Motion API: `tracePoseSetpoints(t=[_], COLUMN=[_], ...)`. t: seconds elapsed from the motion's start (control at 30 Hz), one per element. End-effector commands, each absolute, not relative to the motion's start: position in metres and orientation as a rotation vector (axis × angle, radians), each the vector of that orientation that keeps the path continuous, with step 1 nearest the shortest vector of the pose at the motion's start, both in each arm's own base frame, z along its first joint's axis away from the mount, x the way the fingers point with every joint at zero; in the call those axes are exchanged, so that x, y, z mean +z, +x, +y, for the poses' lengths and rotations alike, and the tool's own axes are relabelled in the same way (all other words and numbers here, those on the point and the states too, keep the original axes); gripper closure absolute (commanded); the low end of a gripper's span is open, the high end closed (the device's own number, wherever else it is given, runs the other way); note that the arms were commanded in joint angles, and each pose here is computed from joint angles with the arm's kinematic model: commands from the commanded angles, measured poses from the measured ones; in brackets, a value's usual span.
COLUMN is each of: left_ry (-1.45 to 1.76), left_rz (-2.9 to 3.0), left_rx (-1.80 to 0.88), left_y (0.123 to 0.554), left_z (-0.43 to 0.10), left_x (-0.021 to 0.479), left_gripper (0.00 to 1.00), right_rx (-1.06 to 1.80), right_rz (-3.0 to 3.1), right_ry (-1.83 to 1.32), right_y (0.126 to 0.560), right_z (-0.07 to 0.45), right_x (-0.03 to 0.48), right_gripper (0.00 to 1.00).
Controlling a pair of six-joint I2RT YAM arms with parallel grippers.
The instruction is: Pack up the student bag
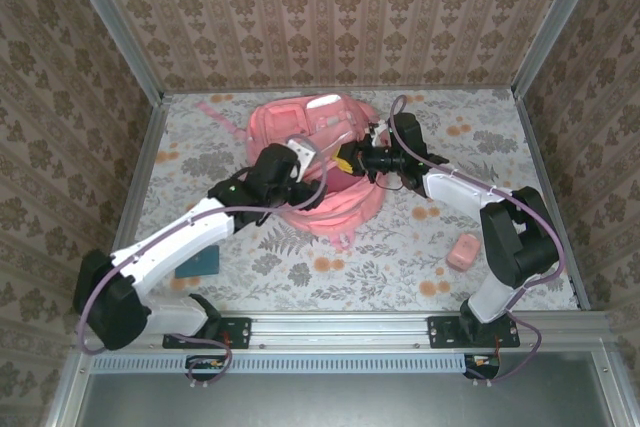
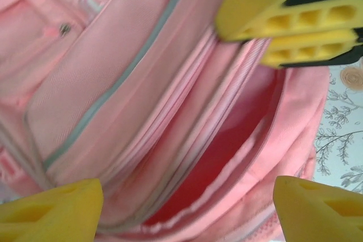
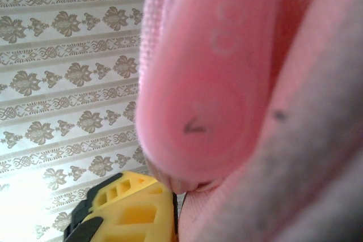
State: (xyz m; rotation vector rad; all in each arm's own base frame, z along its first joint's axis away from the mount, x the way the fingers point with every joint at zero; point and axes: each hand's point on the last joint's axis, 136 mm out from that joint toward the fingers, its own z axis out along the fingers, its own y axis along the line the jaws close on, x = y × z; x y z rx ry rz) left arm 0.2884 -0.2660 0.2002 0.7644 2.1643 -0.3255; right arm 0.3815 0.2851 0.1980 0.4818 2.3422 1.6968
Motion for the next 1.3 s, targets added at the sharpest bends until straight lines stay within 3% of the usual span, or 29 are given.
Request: tracePoseSetpoints(t=[0.0,0.23,0.37,0.47,0.57,0.7,0.93,1.07,1.27], left_ry=[0.999,1.107,1.082,1.040,1.008,0.965,0.859,0.843,0.846], left_rz=[2.052,1.977,1.976,1.956,1.934,1.945,1.990,2.020,2.051], left_rx=[-0.160,-0.039,-0.035,-0.056,-0.090,-0.117,-0.179,-0.217,-0.241], left_y=[0.303,0.330,0.341,0.345,0.345,0.344,0.338,0.329,0.322], left_z=[-0.276,-0.284,-0.280,-0.277,-0.276,-0.272,-0.267,-0.264,-0.262], left_x=[0.199,0.182,0.179,0.185,0.191,0.191,0.195,0.194,0.193], left_gripper=[0.22,0.30,0.52,0.71,0.81,0.85,0.88,0.88,0.87], right_rx=[1.807,1.824,1.791,1.688,1.546,1.310,0.398,-0.051,-0.414], right_rz=[2.278,2.287,2.309,2.346,2.392,2.425,2.615,2.637,2.628], right_ry=[0.338,0.379,0.423,0.493,0.524,0.545,0.593,0.615,0.745], right_y=[0.374,0.370,0.366,0.361,0.350,0.333,0.290,0.259,0.218], right_z=[0.293,0.285,0.276,0.260,0.241,0.209,0.093,0.033,-0.015], right_x=[0.243,0.248,0.241,0.225,0.213,0.207,0.155,0.158,0.164], right_gripper=[0.86,0.83,0.73,0.57,0.45,0.34,0.20,0.16,0.12])
